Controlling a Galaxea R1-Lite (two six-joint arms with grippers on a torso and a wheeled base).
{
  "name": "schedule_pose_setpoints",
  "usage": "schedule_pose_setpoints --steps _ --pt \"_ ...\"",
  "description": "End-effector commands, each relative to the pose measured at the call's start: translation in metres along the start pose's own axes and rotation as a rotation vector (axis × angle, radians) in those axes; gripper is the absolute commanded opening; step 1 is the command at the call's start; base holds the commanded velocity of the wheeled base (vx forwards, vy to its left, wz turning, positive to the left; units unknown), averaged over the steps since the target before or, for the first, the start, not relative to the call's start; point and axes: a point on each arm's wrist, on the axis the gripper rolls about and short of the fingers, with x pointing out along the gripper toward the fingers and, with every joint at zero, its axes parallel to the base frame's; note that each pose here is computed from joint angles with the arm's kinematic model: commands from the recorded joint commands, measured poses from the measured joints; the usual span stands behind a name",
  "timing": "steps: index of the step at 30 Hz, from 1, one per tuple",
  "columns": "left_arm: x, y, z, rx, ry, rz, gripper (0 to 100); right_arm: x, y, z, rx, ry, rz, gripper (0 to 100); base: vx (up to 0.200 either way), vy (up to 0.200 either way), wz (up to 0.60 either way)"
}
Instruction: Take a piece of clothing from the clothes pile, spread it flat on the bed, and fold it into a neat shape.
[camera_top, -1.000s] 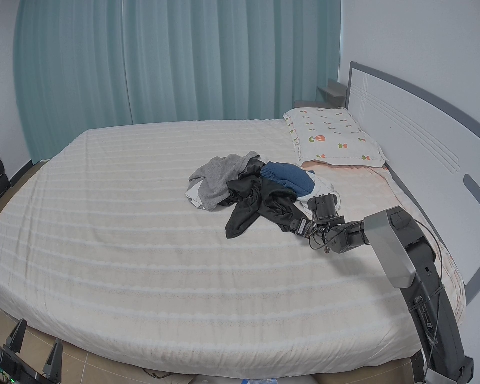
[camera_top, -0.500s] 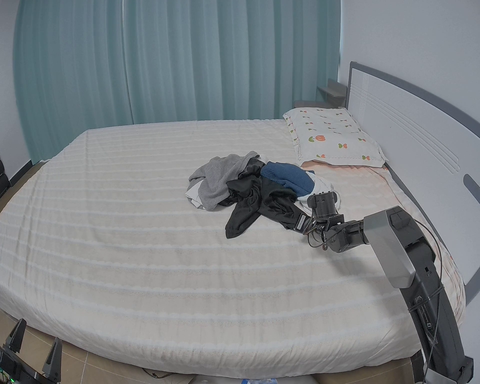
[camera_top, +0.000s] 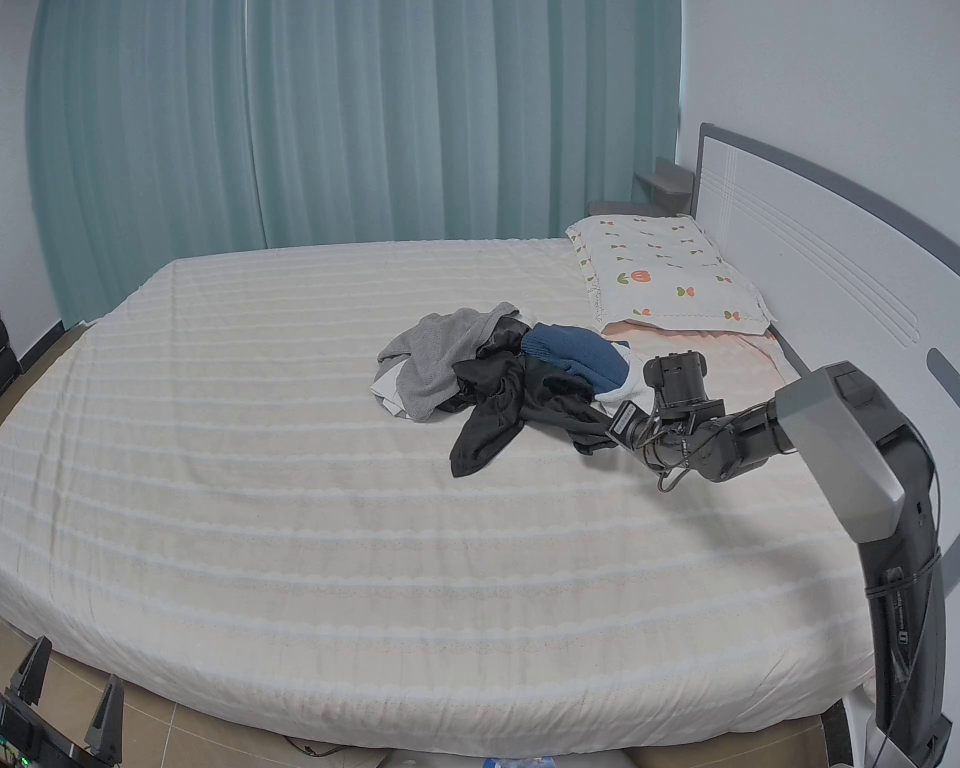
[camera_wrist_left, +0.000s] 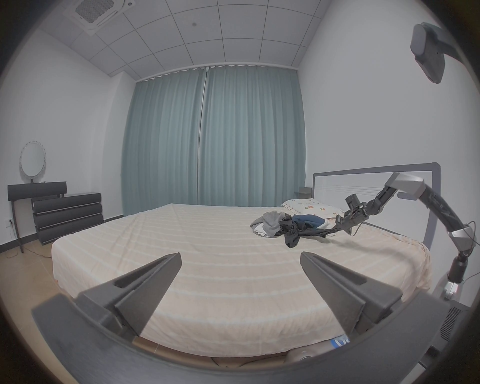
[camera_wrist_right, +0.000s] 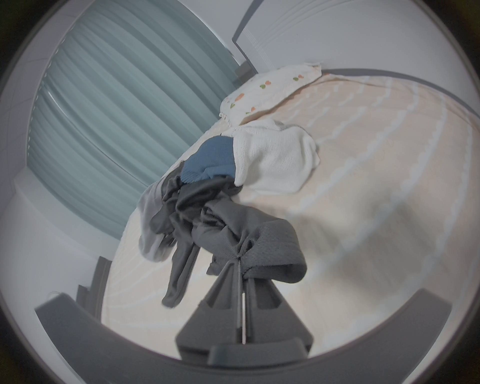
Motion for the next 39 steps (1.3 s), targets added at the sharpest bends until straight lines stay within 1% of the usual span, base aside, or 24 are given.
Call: schedule_pose_setpoints --steps 1,2,3,4,5,10,11,12,13,14,15,17,19,20,21,22,25,27,29,31,34,35,36,39 --pt "0.0 0.0 -0.004 0.032 -0.004 -0.008 100 -0.122 0.02 0.015 0.095 0.048 0.228 0 0.0 0.0 0.0" --pt "0.0 0.0 -0.005 0.033 -0.002 -0.008 100 -0.124 0.019 0.015 0.096 0.049 0.231 0 0.0 0.0 0.0" --pt "0.0 0.0 -0.005 0.033 -0.002 -0.009 100 -0.148 0.019 0.012 0.082 0.047 0.294 0 0.0 0.0 0.0" --pt "0.0 0.0 -0.005 0.035 -0.002 -0.008 100 -0.152 0.021 0.012 0.079 0.044 0.307 0 0.0 0.0 0.0" --pt "0.0 0.0 -0.005 0.028 -0.002 -0.009 100 -0.173 0.028 0.012 0.063 0.02 0.378 0 0.0 0.0 0.0" --pt "0.0 0.0 -0.003 0.023 -0.013 -0.009 100 -0.233 0.047 0.022 0.013 -0.053 0.505 0 0.0 0.0 0.0" --pt "-0.004 -0.001 0.01 0.003 -0.073 -0.018 100 -0.244 0.049 0.024 0.002 -0.068 0.524 0 0.0 0.0 0.0" --pt "-0.011 -0.001 0.036 -0.033 -0.174 -0.04 100 -0.252 0.051 0.025 -0.009 -0.084 0.542 0 0.0 0.0 0.0" --pt "-0.02 -0.002 0.069 -0.094 -0.261 -0.088 100 -0.261 0.053 0.026 -0.018 -0.094 0.561 0 0.0 0.0 0.0" --pt "-0.022 -0.001 0.091 -0.144 -0.273 -0.139 100 -0.269 0.055 0.025 -0.028 -0.098 0.581 0 0.0 0.0 0.0" --pt "-0.019 -0.001 0.104 -0.154 -0.252 -0.174 100 -0.274 0.058 0.023 -0.039 -0.096 0.598 0 0.0 0.0 0.0" --pt "-0.014 -0.001 0.115 -0.103 -0.207 -0.191 100 -0.28 0.065 0.018 -0.069 -0.097 0.626 0 0.0 0.0 0.0" --pt "-0.002 -0.002 0.113 -0.065 -0.119 -0.19 100 -0.289 0.071 0.018 -0.103 -0.119 0.655 0 0.0 0.0 0.0" --pt "-0.002 -0.002 0.113 -0.065 -0.119 -0.19 100 -0.289 0.071 0.018 -0.103 -0.119 0.655 0 0.0 0.0 0.0" --pt "0.013 -0.003 0.11 -0.051 -0.013 -0.191 100 -0.3 0.075 0.019 -0.132 -0.14 0.682 0 0.0 0.0 0.0" --pt "0.025 -0.004 0.11 -0.052 0.046 -0.185 100 -0.309 0.075 0.018 -0.142 -0.144 0.7 0 0.0 0.0 0.0" --pt "0.045 -0.005 0.123 -0.054 0.098 -0.181 100 -0.325 0.081 0.008 -0.154 -0.121 0.748 0 0.0 0.0 0.0" --pt "0.056 -0.006 0.124 -0.052 0.142 -0.189 100 -0.33 0.084 0.007 -0.16 -0.122 0.77 0 0.0 0.0 0.0" --pt "0.074 -0.009 0.122 -0.025 0.207 -0.226 100 -0.337 0.092 0.005 -0.169 -0.125 0.811 0 0.0 0.0 0.0" --pt "0.094 -0.015 0.121 0.003 0.255 -0.286 100 -0.349 0.101 0.014 -0.178 -0.165 0.855 0 0.0 0.0 0.0" --pt "0.121 -0.025 0.119 0.007 0.289 -0.336 100 -0.366 0.111 0.025 -0.172 -0.21 0.918 0 0.0 0.0 0.0" --pt "0.121 -0.025 0.119 0.007 0.289 -0.336 100 -0.366 0.111 0.025 -0.172 -0.21 0.918 0 0.0 0.0 0.0" --pt "0.141 -0.033 0.113 0.014 0.334 -0.358 100 -0.361 0.11 0.019 -0.184 -0.193 0.905 0 0.0 0.0 0.0" --pt "0.165 -0.049 0.104 0.025 0.394 -0.417 100 -0.369 0.115 0.027 -0.199 -0.245 0.934 0 0.0 0.0 0.0"
